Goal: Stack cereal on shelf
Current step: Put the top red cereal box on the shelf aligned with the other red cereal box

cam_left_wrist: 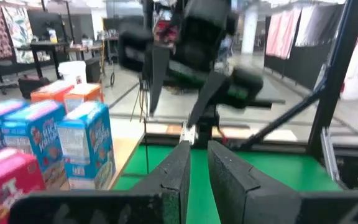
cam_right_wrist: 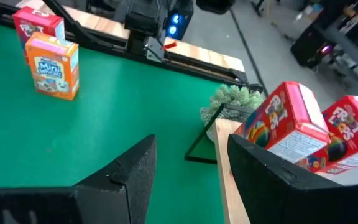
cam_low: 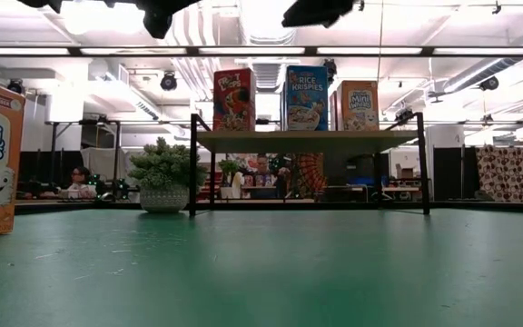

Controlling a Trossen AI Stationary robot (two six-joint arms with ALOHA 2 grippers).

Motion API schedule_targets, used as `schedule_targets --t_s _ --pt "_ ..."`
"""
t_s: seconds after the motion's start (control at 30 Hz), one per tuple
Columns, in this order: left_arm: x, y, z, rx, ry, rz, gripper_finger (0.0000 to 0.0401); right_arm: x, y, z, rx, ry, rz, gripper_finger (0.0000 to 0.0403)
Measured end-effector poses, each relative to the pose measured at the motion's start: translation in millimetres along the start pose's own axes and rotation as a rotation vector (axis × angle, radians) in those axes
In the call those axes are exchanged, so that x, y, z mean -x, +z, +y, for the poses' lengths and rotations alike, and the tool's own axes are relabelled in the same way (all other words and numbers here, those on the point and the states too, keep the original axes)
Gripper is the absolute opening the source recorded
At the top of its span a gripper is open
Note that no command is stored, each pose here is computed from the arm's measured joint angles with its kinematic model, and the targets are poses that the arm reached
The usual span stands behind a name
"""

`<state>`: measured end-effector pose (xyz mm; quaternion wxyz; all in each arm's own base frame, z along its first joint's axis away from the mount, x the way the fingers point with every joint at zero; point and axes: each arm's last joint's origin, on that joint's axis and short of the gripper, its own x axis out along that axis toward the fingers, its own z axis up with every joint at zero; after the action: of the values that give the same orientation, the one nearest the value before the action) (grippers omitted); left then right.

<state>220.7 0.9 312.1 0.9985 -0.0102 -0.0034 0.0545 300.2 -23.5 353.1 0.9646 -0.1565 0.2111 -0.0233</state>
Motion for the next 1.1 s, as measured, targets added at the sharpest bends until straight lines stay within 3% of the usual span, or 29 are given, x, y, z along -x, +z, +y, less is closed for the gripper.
schedule_targets --t_s 0.3,0.43,0.87,1.1 --pt "0 7 2 0.001 0.065 -0.062 0.0048 18 -42 15 0.013 0.015 -0.157 0.0187" --pt "0 27 4 -0.047 0.090 -0.041 0.0068 29 -51 18 0.031 0.004 -0.219 0.0187" --pt "-21 83 22 -0.320 0.123 0.467 0.0159 44 -66 22 0.022 -0.010 -0.262 0.0185" --pt "-38 99 34 -0.401 0.129 0.571 0.0222 41 -68 23 0.021 -0.003 -0.242 0.0185"
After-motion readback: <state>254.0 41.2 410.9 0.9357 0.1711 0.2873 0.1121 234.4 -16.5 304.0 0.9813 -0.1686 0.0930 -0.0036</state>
